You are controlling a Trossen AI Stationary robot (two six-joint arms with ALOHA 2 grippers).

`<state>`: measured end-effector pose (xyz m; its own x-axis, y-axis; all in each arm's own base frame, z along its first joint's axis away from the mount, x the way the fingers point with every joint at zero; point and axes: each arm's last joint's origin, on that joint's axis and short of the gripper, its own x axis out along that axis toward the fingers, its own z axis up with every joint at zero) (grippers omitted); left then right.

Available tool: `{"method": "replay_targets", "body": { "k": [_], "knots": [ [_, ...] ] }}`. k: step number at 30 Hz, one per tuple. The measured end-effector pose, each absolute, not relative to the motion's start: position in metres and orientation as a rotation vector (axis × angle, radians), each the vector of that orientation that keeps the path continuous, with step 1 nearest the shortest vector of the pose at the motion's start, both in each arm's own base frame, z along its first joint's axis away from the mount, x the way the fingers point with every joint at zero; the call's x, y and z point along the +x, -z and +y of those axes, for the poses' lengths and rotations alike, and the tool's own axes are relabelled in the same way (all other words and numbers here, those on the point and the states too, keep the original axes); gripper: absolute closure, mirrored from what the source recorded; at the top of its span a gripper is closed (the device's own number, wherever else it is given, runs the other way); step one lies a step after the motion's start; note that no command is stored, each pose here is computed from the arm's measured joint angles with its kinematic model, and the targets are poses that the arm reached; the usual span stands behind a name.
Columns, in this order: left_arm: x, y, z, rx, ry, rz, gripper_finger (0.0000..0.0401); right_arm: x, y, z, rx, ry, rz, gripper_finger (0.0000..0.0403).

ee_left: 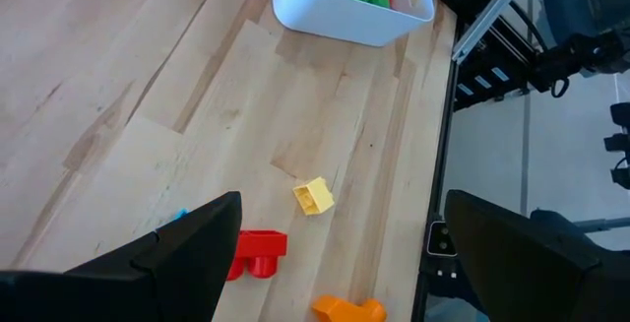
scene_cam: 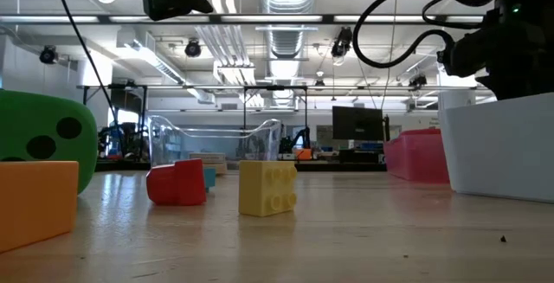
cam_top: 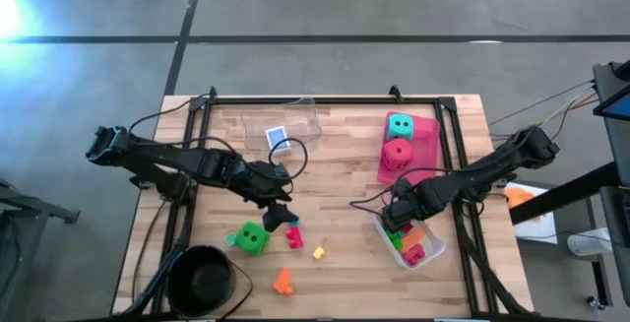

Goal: Pick & Place Toys
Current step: Put the light green game piece into the white bin, then put the red game piece into the white bin

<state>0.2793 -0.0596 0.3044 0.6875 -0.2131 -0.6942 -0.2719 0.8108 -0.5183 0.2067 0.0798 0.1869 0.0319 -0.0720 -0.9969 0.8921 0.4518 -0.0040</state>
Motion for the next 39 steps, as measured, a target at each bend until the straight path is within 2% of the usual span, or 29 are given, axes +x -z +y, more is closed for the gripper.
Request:
{"method": "replay_targets", "body": {
  "k": [4, 11, 17, 28, 39],
  "knots": [
    [0.279, -0.304, -0.060, -0.643, -0.035, 0.828, 0.0044, 0.208, -0.187, 0.080, 0.808, 0.856, 1.324, 0.0263],
    [0.279, -0.304, -0.060, -0.642, -0.036, 0.831, 0.0044, 0.208, -0.187, 0.080, 0.810, 0.858, 1.323, 0.0135],
    [0.279, -0.304, -0.060, -0.639, -0.035, 0.830, 0.0044, 0.208, -0.187, 0.081, 0.806, 0.857, 1.325, 0.0080],
    [0.279, -0.304, -0.060, -0.639, -0.034, 0.831, 0.0044, 0.213, -0.210, 0.083, 0.805, 0.732, 1.324, 0.0069],
    [0.279, -0.304, -0.060, -0.662, -0.045, 0.832, 0.0044, 0.212, -0.229, 0.083, 0.805, 0.726, 1.317, 0.0069]
  ]
}}
